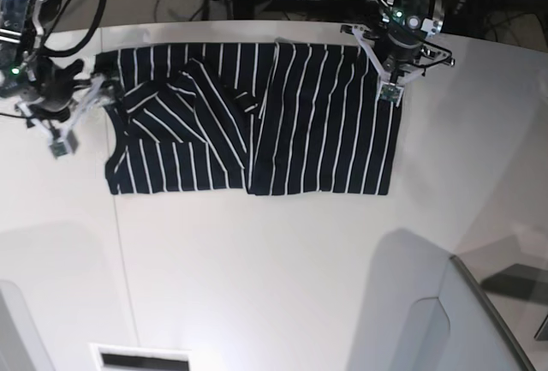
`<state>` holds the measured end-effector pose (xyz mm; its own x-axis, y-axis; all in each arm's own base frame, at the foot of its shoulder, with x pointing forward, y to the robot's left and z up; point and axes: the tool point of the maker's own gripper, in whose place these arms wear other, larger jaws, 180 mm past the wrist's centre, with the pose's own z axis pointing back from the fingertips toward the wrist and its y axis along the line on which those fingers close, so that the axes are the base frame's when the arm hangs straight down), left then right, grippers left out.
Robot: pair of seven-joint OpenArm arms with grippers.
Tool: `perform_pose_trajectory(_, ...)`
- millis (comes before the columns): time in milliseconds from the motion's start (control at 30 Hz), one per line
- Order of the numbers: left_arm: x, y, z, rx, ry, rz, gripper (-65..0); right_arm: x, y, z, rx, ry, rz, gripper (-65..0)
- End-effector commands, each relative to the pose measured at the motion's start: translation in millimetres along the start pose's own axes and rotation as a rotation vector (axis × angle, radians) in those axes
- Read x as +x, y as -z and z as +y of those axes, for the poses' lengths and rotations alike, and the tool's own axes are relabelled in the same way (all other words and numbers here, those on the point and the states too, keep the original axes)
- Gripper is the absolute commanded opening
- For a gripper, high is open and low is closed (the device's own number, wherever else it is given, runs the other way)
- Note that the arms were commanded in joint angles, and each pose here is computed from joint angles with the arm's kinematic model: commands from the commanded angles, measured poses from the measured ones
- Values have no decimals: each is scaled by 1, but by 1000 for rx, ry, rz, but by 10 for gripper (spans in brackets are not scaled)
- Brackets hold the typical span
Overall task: Layout the t-shirt on the table in an organized manner, then fold the t-shirt properly
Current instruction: 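Release the fold and move both grippers to the shirt's ends, then grasp both ends and fold them toward each other with both grippers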
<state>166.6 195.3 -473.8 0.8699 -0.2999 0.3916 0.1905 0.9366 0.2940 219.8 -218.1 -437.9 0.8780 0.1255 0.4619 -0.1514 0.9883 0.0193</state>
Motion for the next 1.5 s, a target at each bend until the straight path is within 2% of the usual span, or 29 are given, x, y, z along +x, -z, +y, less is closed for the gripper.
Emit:
perform_pose_trajectory(0,17,-7,10,26,-18,-57,-650,10,-6,-10,-19,23,-49,-98)
perform_pose_trajectory(67,23,-14,21,53,-34,-83,-650,23,-11,-14,22,53,-110,-86)
perform_pose_trajectory(167,37,-27,38,97,-51,-135,-650,23,-5,-19,117,73,-117,-50)
perform_pose_trajectory(400,23,-38,102,253,-144,-118,-650,-2,35,-37,204,278,8,-51)
perform_pose_trajectory(500,9,-38,127,309,-183,-88,-650,-6,43,-34,233,301,36,-51)
perform_pose_trajectory(600,-1,-24,137,318,-224,-48,-650,-6,48,-22,262,311,39,-51)
perform_pose_trajectory(667,-2,-11,138,296,-246,-35,-650,-3,51,-4,305,298,40,-51)
perform_pose_trajectory(833,8,11,132,147,-416,-85,-650,2,54,33,418,266,57,-51)
perform_pose_trajectory(1000,21,28,126,19,-561,-119,-650,1,55,53,466,240,68,-51)
perform_pose_trajectory(1167,46,40,101,-55,-514,-129,-650,1,58,78,512,208,86,-51)
perform_pose_trajectory(1467,74,60,56,-163,-462,-111,-650,4,61,94,538,182,88,-53)
